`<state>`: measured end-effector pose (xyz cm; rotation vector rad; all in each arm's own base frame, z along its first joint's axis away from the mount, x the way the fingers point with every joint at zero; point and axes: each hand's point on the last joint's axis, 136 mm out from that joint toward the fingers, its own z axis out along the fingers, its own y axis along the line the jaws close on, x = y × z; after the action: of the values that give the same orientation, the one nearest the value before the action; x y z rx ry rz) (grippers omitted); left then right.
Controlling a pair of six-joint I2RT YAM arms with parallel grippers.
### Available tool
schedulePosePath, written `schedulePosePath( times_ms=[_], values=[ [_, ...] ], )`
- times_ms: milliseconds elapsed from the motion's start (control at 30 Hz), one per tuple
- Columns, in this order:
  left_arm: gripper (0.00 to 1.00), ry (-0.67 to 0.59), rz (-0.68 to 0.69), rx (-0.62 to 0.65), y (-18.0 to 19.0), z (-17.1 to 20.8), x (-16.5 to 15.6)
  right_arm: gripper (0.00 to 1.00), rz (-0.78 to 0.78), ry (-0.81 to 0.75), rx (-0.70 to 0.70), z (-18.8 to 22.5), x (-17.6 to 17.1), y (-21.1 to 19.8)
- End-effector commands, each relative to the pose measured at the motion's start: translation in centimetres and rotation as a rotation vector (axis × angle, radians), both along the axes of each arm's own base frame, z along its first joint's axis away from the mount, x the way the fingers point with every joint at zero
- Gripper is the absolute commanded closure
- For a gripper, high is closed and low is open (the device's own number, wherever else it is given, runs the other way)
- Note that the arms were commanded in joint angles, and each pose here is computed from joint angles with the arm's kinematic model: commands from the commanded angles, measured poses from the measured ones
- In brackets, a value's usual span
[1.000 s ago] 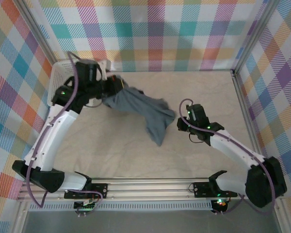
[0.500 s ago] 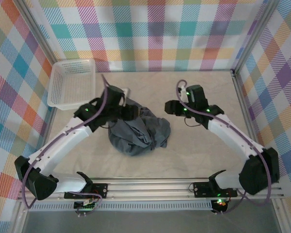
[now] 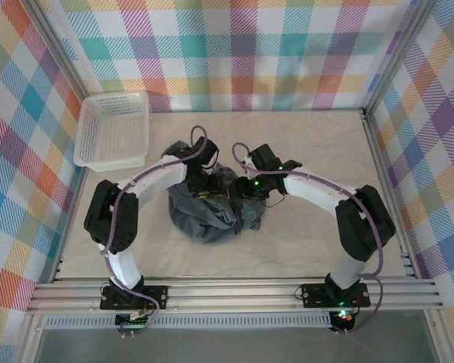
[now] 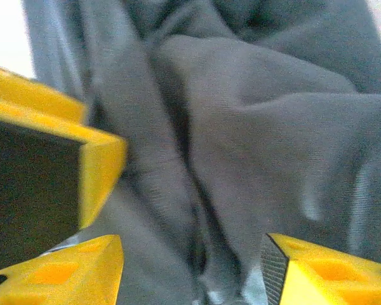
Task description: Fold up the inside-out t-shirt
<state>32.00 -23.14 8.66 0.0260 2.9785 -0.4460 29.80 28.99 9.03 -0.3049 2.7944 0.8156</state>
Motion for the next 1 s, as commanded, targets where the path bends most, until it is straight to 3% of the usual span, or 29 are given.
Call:
schedulePosePath(
  times_ms=[0,33,67,133,167,367,467,533,600,700,800,867,967],
  values=[
    [0.81,0.001,0.024,0.008,0.8,0.5,-0.5,0.43,-0.036,0.025,-0.159,-2.5,0.7,-1.8],
    [0.93,-0.008,0.037,0.022,1.3,0.6,-0.4,0.53,-0.038,0.027,-0.209,-3.3,0.9,-2.4],
    [1.0,-0.027,0.053,0.031,1.9,1.1,-0.2,0.69,-0.053,0.018,-0.255,-4.0,1.4,-3.4],
    [1.0,-0.072,0.1,0.035,3.6,2.5,0.4,0.98,-0.116,0.011,-0.304,-4.9,2.4,-6.0],
    [1.0,-0.092,0.129,0.026,4.6,3.3,0.6,1.0,-0.168,0.021,-0.313,-5.3,2.9,-7.7],
    [1.0,-0.16,0.248,0.02,10.5,6.0,0.7,1.0,-0.414,0.047,-0.354,-6.6,3.2,-17.1],
    [1.0,-0.13,0.24,0.061,11.4,4.7,-0.2,1.0,-0.436,0.024,-0.322,-5.2,2.8,-17.6],
    [1.0,-0.103,0.256,0.087,11.9,3.5,-0.9,1.0,-0.391,-0.02,-0.21,-2.7,2.9,-15.5],
    [1.0,-0.104,0.311,0.195,14.1,2.9,-1.5,0.9,-0.323,-0.088,-0.138,0.3,2.9,-12.8],
    [1.0,-0.196,0.471,0.531,20.9,4.8,-2.2,0.79,-0.181,-0.189,-0.105,3.7,1.8,-7.4],
    [1.0,-0.288,0.617,0.813,26.5,8.2,-3.8,0.65,-0.044,-0.215,-0.077,4.7,-0.1,-1.5],
    [0.93,-0.309,0.634,0.83,27.2,9.1,-4.2,0.52,-0.017,-0.209,-0.089,4.0,-0.3,0.6],
    [0.7,-0.324,0.63,0.711,25.9,9.2,-3.9,0.44,-0.01,-0.176,-0.1,1.8,0.6,2.1]
  ],
)
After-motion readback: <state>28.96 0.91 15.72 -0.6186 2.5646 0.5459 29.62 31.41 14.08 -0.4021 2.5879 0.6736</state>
